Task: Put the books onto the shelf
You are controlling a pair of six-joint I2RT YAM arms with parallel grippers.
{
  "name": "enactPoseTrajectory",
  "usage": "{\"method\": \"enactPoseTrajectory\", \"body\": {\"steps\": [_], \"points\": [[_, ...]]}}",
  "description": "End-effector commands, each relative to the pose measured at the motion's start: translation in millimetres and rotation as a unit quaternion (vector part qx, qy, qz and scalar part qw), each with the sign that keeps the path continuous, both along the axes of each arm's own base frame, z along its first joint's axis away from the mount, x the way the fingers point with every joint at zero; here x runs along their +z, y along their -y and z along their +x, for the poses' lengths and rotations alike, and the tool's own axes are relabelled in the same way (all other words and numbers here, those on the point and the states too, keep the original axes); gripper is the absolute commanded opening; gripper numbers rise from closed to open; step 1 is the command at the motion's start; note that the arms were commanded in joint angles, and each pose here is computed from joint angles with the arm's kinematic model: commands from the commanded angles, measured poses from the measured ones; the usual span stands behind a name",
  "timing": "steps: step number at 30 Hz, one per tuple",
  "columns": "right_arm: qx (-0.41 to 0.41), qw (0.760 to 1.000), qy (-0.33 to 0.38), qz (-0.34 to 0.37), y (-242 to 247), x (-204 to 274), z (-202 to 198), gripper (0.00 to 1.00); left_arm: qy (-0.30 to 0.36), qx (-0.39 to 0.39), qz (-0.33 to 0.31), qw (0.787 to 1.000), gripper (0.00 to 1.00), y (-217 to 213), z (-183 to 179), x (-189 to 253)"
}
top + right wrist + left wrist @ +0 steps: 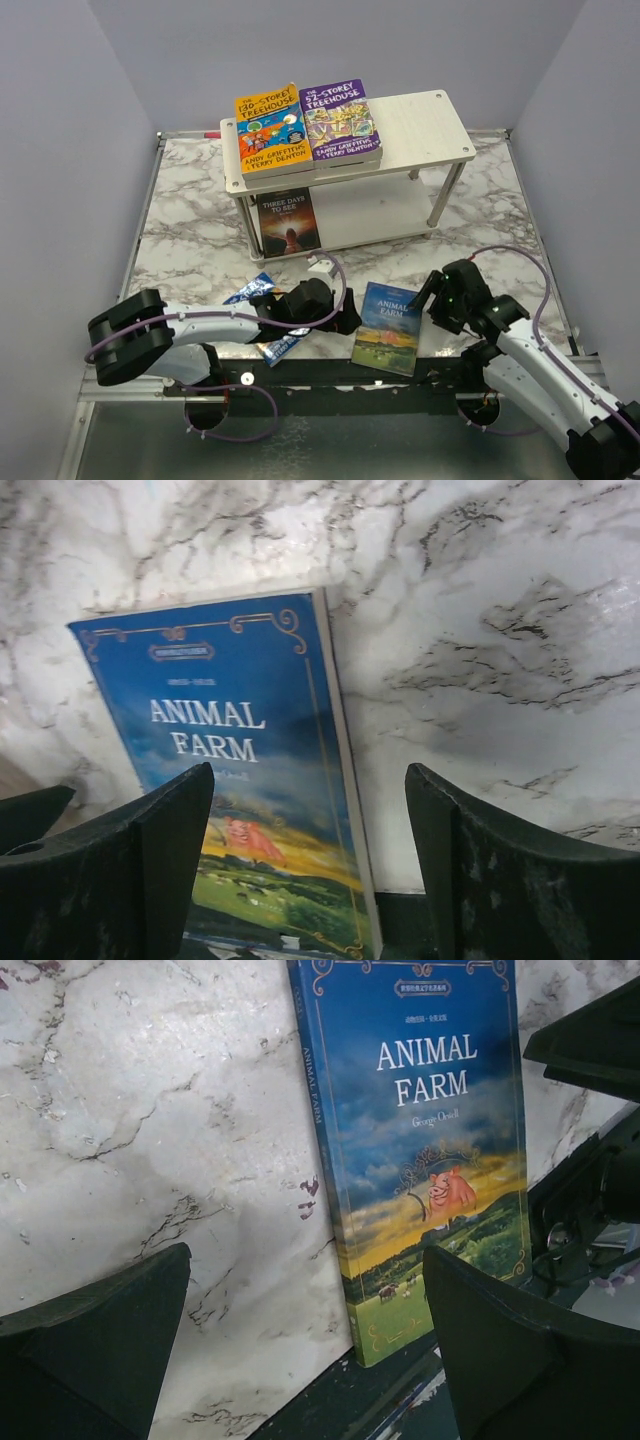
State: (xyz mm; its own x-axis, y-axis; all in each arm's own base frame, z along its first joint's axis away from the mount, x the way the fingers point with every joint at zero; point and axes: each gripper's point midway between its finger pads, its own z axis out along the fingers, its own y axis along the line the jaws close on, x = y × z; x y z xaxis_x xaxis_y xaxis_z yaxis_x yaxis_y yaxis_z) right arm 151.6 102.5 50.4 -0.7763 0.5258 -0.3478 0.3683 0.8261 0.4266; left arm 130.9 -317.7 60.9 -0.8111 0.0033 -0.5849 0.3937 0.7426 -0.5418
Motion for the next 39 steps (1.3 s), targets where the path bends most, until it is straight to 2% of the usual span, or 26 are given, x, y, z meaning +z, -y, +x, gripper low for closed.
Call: {"method": "enactPoseTrajectory", "body": {"steps": [1,4,11,25,32,36,39], "points": [[-0.003,1.000,0.002,0.014,-6,-12,5,0.82,0.004,0.020,-0.014,1.000,0.99,9,8,-4],[0.012,0.999,-0.002,0.034,-14,-18,2,0.81,-0.002,0.020,-0.010,1.000,0.99,12,8,-11],[0.035,0.996,-0.020,0.082,-32,-34,-6,0.70,-0.023,0.031,0.015,0.999,0.99,9,7,-36],[0.050,0.991,-0.034,0.121,-46,-47,-11,0.31,-0.084,0.020,0.053,0.995,0.99,4,-11,-84],[0.050,0.989,-0.035,0.133,-48,-53,-15,0.20,-0.096,-0.003,0.008,0.995,0.88,17,-19,-76],[0.045,0.991,-0.034,0.125,-44,-59,-16,0.16,-0.098,-0.012,-0.008,0.995,0.77,20,-22,-68],[0.043,0.991,-0.035,0.121,-43,-63,-15,0.08,-0.102,-0.020,-0.015,0.994,0.66,19,-26,-64]]}}
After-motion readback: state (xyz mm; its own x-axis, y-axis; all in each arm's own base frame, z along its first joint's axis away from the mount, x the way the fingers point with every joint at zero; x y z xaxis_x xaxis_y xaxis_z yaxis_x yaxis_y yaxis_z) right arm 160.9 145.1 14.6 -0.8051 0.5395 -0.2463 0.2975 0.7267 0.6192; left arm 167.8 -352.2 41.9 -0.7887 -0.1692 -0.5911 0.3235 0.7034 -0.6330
